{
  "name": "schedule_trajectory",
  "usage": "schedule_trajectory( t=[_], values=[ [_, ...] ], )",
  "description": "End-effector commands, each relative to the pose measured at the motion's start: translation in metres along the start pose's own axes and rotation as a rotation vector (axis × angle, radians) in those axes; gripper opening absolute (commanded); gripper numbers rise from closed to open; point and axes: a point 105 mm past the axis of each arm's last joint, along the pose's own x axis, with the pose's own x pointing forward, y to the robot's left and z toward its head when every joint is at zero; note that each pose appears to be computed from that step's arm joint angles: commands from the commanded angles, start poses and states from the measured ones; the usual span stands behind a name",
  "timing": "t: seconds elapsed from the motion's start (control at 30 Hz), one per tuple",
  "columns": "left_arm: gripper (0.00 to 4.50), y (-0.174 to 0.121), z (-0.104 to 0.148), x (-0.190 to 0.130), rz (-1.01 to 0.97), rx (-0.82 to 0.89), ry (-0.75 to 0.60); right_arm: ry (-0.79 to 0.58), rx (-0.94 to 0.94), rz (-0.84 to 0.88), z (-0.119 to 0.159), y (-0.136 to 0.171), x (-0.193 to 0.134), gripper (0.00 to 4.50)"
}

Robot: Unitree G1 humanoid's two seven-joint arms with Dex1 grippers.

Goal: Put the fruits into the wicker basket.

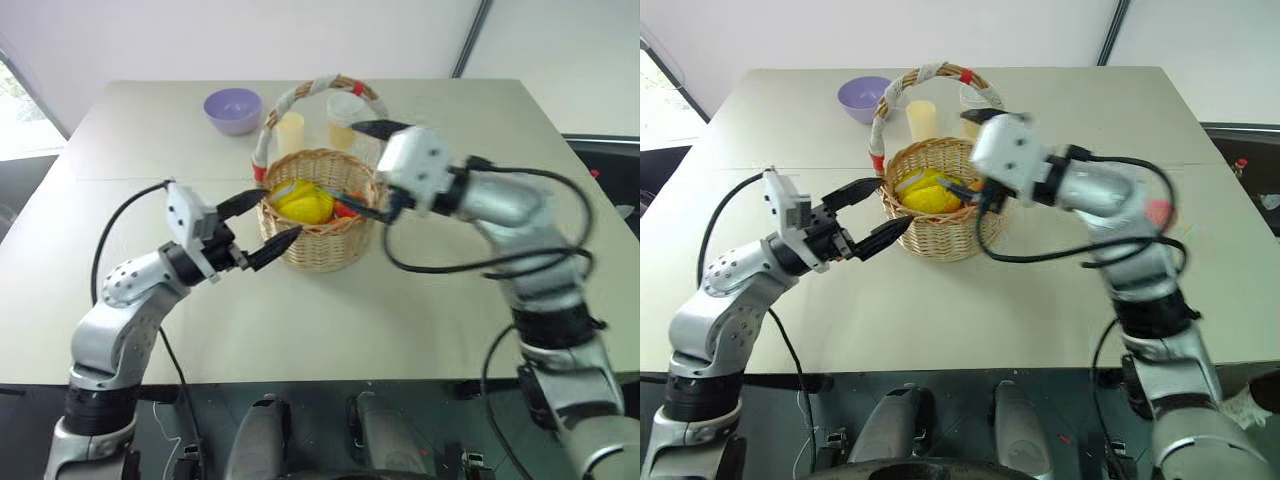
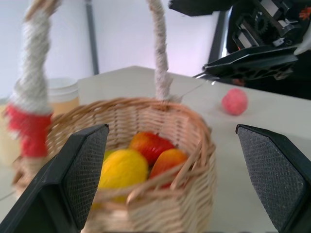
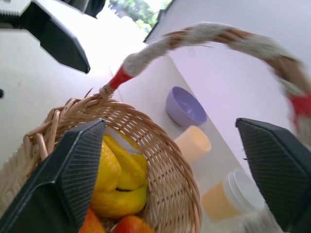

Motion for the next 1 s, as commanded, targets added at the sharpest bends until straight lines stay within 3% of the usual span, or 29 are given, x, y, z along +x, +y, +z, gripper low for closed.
schedule_trajectory(
  t=[0.03, 0.17, 0.27, 0.5, 0.87, 1.0],
  values=[
    [4.5, -0.016, 0.004, 0.015, -0.086, -0.009, -0.035, 0.161, 0.116, -0.235, -0.03, -0.029, -0.056, 4.48],
    [4.5, -0.026, -0.002, 0.027, -0.151, -0.016, -0.035, 0.308, 0.267, -0.544, -0.076, -0.051, -0.095, 4.48],
    [4.5, -0.032, -0.004, 0.036, -0.188, -0.018, -0.04, 0.477, 0.258, -0.714, -0.121, -0.056, -0.124, 4.48],
    [4.5, -0.034, 0.0, 0.039, -0.21, -0.012, -0.057, 0.539, 0.375, -0.859, -0.174, -0.066, -0.137, 4.48],
    [4.5, -0.034, 0.002, 0.032, -0.178, 0.001, -0.055, 0.565, 0.465, -0.889, -0.213, -0.077, -0.133, 4.48],
    [4.5, -0.033, 0.003, 0.031, -0.167, 0.007, -0.052, 0.525, 0.462, -0.881, -0.208, -0.08, -0.127, 3.16]
  ],
)
